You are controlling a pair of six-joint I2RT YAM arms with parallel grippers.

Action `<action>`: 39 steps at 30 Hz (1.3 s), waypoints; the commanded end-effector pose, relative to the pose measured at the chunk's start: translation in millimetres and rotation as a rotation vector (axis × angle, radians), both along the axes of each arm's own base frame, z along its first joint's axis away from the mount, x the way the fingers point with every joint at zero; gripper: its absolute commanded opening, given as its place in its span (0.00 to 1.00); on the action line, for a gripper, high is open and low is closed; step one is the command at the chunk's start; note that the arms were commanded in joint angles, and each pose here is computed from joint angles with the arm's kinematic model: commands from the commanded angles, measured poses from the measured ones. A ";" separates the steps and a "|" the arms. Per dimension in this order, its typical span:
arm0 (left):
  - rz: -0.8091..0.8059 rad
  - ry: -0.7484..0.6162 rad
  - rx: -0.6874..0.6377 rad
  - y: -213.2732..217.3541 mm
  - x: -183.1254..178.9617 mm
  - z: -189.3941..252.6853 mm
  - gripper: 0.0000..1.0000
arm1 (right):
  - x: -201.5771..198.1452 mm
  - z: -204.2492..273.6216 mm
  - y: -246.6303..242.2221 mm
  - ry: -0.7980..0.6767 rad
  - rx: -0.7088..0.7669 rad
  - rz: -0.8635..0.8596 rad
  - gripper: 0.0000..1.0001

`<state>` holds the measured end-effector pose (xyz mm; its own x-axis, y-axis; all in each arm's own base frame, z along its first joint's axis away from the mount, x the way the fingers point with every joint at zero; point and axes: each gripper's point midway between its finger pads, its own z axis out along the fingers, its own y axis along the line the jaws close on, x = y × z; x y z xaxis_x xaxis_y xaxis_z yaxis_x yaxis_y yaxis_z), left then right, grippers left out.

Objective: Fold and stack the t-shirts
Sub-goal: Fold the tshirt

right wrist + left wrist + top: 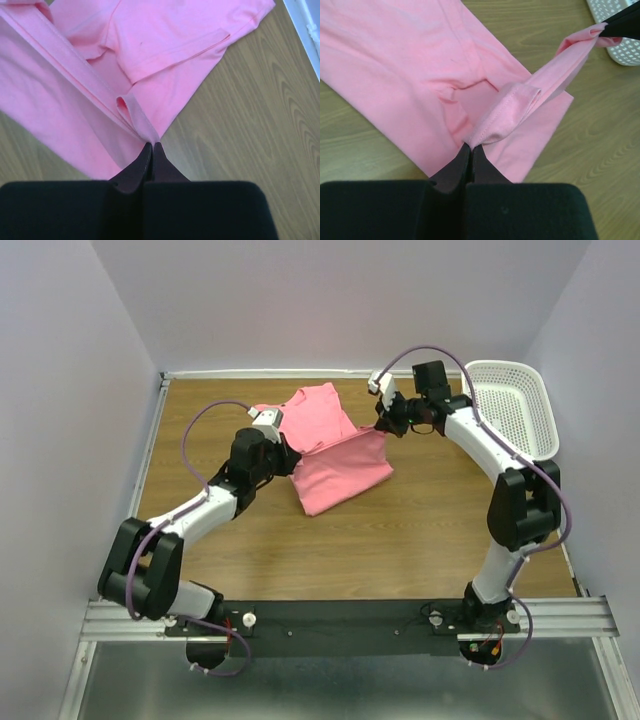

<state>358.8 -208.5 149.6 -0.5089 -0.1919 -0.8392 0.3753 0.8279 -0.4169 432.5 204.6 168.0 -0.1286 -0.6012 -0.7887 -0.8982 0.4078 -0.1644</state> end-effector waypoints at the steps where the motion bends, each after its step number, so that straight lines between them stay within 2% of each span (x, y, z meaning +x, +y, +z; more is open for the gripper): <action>1: -0.007 -0.052 0.017 3.5 24.7 6.0 0.00 | 24.4 1.9 13.7 0.001 0.035 0.007 0.00; 11: 0.037 0.014 0.024 15.2 59.0 -24.0 0.00 | 63.6 -11.2 27.7 0.017 0.054 -0.010 0.01; 39: 0.090 0.052 0.053 41.6 73.7 -44.7 0.00 | 96.7 -34.5 39.6 0.035 0.045 -0.050 0.00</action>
<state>423.3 -172.5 99.2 -0.5563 -0.2014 -0.8062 0.2733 0.8719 -0.4063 517.8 243.0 136.1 -0.1784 -0.5548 -0.8127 -0.8925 0.4389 -0.1037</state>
